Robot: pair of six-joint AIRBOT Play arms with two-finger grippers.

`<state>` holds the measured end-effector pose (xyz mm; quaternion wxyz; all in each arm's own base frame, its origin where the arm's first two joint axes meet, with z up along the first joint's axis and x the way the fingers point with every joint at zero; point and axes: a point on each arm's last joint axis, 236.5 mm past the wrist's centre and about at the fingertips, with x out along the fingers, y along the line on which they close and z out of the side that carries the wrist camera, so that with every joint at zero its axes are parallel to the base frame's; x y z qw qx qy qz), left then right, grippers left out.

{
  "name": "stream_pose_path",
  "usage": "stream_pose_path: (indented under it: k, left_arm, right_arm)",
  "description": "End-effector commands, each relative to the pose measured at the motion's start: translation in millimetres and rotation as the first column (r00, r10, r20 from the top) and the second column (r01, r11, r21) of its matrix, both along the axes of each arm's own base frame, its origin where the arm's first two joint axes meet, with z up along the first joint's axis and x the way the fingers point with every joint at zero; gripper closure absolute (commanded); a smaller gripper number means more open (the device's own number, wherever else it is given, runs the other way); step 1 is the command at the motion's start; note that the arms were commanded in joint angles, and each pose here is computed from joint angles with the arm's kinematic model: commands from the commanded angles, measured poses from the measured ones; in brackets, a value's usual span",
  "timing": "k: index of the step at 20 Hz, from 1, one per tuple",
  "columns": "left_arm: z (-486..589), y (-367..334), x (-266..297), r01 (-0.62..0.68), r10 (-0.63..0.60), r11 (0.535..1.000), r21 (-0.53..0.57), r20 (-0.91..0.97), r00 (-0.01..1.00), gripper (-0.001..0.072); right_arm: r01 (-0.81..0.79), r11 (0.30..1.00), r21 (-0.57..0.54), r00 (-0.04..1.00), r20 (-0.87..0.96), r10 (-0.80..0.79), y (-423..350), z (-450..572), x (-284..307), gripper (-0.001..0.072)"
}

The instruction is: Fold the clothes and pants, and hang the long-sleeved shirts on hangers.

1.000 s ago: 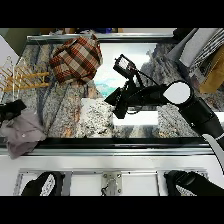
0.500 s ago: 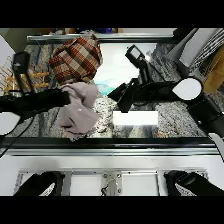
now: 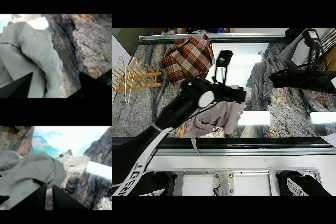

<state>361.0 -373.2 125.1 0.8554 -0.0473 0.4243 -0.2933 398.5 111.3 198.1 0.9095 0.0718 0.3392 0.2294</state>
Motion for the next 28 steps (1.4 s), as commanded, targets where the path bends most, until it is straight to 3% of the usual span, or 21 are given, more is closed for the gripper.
stream_pose_path:
  k: [1,2,5,8,12,13,15,20,23,28]
  left_arm:
    - [-17.1,-19.3,12.8,0.053,-0.052,0.996,0.065,-0.014,0.999,0.0006]
    - [-13.8,-7.1,23.0,0.041,-0.04,0.996,0.083,-0.013,0.999,0.0005]
    - [-14.3,56.2,60.7,-0.061,0.066,0.989,0.132,-0.038,0.997,0.0006]
    - [-41.7,126.1,79.6,-0.138,0.167,0.971,0.197,-0.138,0.976,0.0005]
    - [-83.0,163.9,72.9,-0.176,0.193,0.981,0.08,-0.346,0.918,0.0006]
    - [-92.6,175.1,71.8,-0.199,0.214,0.977,0.078,-0.377,0.901,0.0006]
    - [-111.0,199.4,72.4,-0.242,0.261,0.965,0.099,-0.407,0.875,0.0006]
    - [-141.1,207.2,99.1,-0.207,0.229,0.973,0.097,-0.426,0.875,0.0006]
    - [-162.2,184.4,111.7,-0.137,0.142,0.99,0.044,-0.47,0.871,0.0006]
    - [-207.6,171.6,109.4,-0.06,0.088,0.996,0.067,-0.579,0.811,0.0005]
  right_arm:
    - [0.103,0.995,0.01,0.99,-0.095,-0.101,-35.4,-13.6,-3.4,0.0281]
    - [0.106,0.994,0.005,0.988,-0.11,-0.105,-38.5,-17.5,-4.1,0.0102]
    - [0.129,0.991,0.02,0.975,-0.186,-0.123,-39.2,-37.8,-1.4,0.0107]
    - [0.159,0.987,0.037,0.942,-0.305,-0.141,-39.6,-78.8,10.0,0.0266]
    - [0.182,0.981,0.066,0.876,-0.464,-0.131,-35.1,-151.2,32.5,0.0259]
    - [0.191,0.979,0.064,0.856,-0.5,-0.134,-35.7,-171.9,37.4,0.025]
    - [0.209,0.975,0.076,0.808,-0.575,-0.128,-32.9,-211.8,43.2,0.0027]
    - [0.19,0.96,0.204,0.765,-0.644,-0.015,-4.5,-252.8,49.1,0.0028]
    - [0.132,0.972,0.193,0.746,-0.665,0.031,4.4,-260.5,36.6,0.0029]
    - [0.103,0.985,0.135,0.726,-0.687,0.018,0.2,-274.6,28.6,0.0033]
